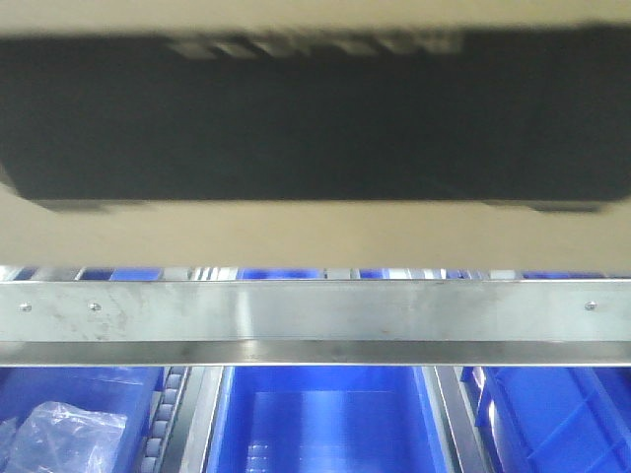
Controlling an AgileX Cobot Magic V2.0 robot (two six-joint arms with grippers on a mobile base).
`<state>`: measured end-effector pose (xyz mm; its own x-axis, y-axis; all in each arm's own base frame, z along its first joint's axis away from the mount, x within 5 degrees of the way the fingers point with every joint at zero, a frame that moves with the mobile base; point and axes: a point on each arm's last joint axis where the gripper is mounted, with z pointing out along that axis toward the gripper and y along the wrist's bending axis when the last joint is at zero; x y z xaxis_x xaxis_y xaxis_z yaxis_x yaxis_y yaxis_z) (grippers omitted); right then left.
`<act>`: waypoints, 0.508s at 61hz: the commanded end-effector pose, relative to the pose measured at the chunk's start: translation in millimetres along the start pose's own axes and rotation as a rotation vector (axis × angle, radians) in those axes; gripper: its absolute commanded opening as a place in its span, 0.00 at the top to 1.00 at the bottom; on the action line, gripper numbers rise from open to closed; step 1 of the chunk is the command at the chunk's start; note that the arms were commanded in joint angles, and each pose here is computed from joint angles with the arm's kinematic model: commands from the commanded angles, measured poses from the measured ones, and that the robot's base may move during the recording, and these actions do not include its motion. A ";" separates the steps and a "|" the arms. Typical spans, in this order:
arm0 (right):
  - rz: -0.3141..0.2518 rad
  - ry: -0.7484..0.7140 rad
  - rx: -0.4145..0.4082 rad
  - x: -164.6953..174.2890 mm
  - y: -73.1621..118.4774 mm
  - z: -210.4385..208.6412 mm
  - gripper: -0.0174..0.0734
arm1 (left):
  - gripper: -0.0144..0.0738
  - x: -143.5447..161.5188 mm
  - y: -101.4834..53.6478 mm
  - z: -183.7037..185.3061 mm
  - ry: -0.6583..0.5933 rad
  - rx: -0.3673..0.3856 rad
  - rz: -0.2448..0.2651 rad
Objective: Grab box from left shelf to table start
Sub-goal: 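Lift the box with both grippers and pull it off the shelf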
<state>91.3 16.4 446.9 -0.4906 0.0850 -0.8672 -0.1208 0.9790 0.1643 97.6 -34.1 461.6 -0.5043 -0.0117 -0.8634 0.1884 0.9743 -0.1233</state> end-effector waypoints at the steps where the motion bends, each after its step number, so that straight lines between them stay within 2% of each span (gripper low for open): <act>1: -0.031 -0.127 0.005 -14.7 1.4 -7.2 0.79 | 0.93 -16.5 0.2 -25.7 -0.214 0.088 -0.035; 17: -0.032 -0.135 0.005 -15.4 1.4 -7.3 0.79 | 0.93 -13.2 5.0 -36.6 -0.237 0.090 -0.042; 31: -0.032 -0.150 0.006 -16.7 1.3 -7.5 0.79 | 0.93 -9.9 6.5 -35.9 -0.201 0.072 -0.030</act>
<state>90.7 19.7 447.4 -0.4940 0.0968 -0.8641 -0.1460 0.9704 0.1922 81.4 -22.6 461.8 -0.5032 -0.0204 -0.8639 0.1769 0.9761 -0.1261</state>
